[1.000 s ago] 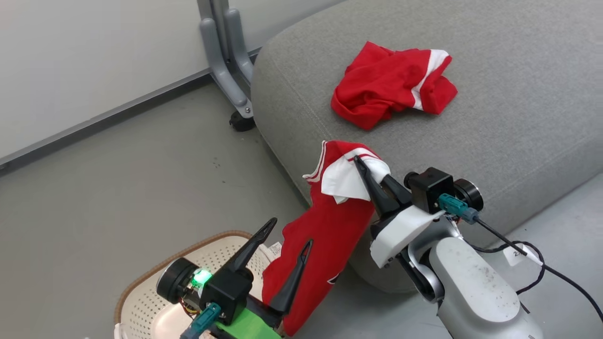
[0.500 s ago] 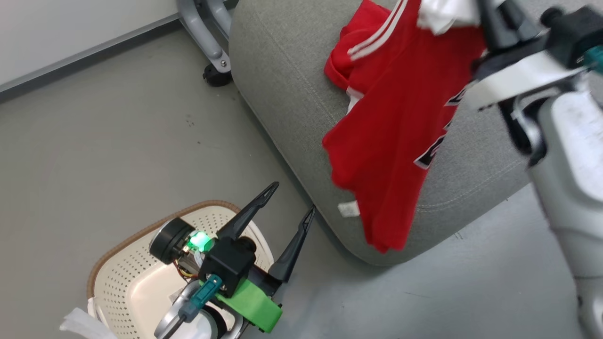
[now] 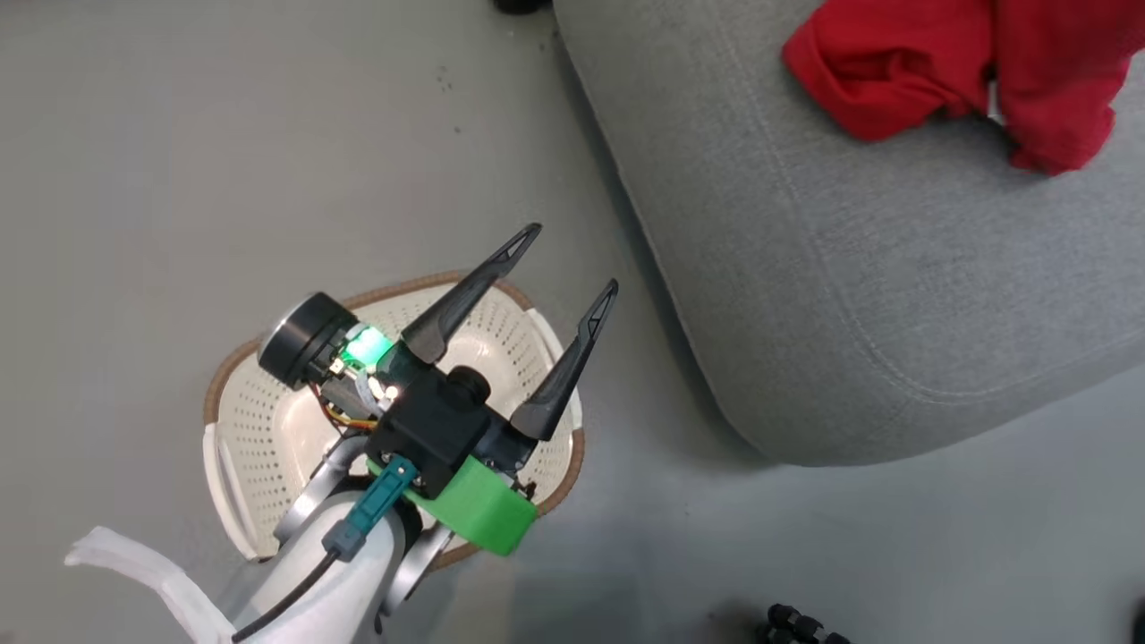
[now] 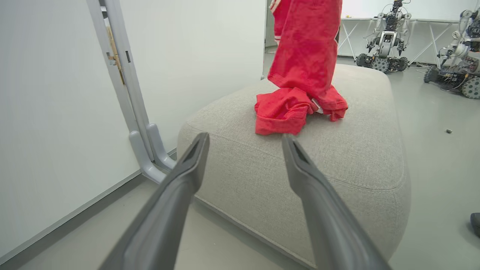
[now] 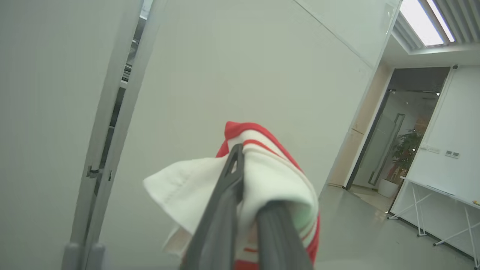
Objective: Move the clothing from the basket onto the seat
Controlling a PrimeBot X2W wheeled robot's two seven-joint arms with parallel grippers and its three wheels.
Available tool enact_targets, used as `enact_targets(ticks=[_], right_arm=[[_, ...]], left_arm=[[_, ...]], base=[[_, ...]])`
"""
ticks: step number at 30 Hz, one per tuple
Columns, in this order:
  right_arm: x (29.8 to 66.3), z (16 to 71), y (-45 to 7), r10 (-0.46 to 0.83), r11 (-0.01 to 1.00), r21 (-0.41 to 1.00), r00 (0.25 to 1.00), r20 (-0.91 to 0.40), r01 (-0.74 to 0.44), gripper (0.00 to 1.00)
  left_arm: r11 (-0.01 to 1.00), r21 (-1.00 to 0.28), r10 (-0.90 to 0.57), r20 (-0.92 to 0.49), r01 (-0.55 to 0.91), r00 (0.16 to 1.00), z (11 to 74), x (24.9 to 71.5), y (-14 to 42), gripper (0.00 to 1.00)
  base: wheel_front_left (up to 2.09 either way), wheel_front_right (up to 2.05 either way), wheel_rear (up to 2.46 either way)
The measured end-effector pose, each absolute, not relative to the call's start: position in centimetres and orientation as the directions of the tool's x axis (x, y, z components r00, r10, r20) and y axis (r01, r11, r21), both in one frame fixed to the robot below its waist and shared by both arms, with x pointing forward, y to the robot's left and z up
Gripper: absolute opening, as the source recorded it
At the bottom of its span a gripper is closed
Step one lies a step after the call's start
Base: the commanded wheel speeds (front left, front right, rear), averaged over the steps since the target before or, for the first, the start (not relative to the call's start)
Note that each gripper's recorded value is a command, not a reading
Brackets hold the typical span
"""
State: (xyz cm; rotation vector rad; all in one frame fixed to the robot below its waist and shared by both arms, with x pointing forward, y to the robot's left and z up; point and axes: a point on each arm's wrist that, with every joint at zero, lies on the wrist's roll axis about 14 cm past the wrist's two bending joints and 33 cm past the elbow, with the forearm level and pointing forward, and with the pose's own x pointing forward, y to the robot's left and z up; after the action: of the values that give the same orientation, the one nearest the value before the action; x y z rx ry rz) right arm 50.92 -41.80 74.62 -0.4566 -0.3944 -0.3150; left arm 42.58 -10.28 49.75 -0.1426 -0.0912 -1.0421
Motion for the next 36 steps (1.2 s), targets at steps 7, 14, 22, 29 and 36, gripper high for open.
enact_targets(ticks=[7, 14, 22, 29, 36], right_arm=[[51.5, 54.4, -43.8, -0.367, 0.908, -0.192, 0.928, 0.062, 0.372, 0.00], [48.9, 45.5, -41.6, -0.390, 0.920, -0.096, 0.913, -0.121, 0.380, 0.44], [45.5, 45.2, -39.3, -0.373, 0.926, -0.102, 0.921, -0.113, 0.363, 1.00], [43.0, 46.0, -34.6, -0.304, 0.950, -0.093, 0.950, -0.070, 0.297, 1.00], [41.0, 47.6, -29.1, -0.209, 0.976, -0.067, 0.978, -0.009, 0.208, 1.00]], left_arm=[[0.540, -0.110, -0.831, 0.085, 0.835, 0.549, 46.2, 44.2, -8.7, 1.00], [0.553, -0.108, -0.826, 0.056, 0.826, 0.560, 45.0, 44.6, -8.0, 1.00], [0.570, -0.112, -0.810, 0.090, 0.814, 0.579, 46.6, 43.7, -7.9, 1.00], [0.634, -0.132, -0.755, 0.105, 0.762, 0.647, 47.5, 42.9, -6.0, 1.00], [0.776, -0.138, -0.612, 0.074, 0.616, 0.787, 47.8, 43.4, -1.5, 1.00]], base=[[0.00, 0.00, 0.00], [0.00, 0.00, 0.00], [0.00, 0.00, 0.00], [0.00, 0.00, 0.00], [0.00, 0.00, 0.00]])
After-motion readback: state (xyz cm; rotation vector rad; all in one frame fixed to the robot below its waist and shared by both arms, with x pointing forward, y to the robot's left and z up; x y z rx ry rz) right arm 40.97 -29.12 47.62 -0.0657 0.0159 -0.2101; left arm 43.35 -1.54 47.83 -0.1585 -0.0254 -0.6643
